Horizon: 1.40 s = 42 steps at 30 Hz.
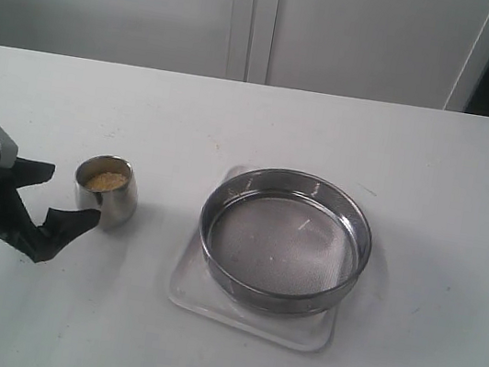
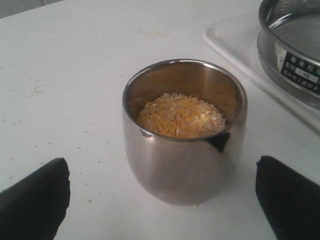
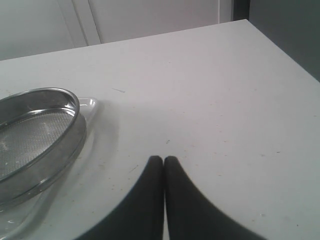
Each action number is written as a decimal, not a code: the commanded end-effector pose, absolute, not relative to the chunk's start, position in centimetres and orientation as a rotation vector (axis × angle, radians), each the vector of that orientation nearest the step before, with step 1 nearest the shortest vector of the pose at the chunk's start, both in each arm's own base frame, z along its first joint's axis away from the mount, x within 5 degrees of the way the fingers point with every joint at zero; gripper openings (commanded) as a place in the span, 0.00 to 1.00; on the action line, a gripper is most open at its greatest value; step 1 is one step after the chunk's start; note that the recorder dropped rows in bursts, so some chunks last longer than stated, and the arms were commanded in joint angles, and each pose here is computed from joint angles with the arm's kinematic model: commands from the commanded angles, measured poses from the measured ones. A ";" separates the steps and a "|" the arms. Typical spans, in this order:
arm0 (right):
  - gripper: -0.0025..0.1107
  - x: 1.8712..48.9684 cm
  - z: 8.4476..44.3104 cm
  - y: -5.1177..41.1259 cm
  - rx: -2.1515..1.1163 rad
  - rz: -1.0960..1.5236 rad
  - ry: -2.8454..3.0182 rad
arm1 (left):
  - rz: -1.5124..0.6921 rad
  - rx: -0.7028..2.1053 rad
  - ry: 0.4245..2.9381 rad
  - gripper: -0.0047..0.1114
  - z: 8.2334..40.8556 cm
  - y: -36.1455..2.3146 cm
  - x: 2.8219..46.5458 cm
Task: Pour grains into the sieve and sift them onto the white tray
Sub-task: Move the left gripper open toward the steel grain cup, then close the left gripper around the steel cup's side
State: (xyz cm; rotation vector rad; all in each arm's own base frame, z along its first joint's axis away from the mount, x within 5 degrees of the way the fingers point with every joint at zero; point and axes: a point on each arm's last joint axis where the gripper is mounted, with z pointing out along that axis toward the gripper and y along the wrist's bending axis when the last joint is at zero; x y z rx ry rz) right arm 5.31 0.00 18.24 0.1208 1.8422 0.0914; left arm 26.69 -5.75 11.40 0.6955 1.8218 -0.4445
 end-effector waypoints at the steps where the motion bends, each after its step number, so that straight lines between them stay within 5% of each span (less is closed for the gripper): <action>1: 0.02 5.3 18.2 0.0 0.123 0.096 1.830 | -0.490 0.699 1.846 0.95 10.4 -6.0 27.3; 42: 0.02 5.3 18.2 0.0 0.147 0.114 1.829 | -0.513 0.815 1.754 0.95 10.8 -9.4 31.4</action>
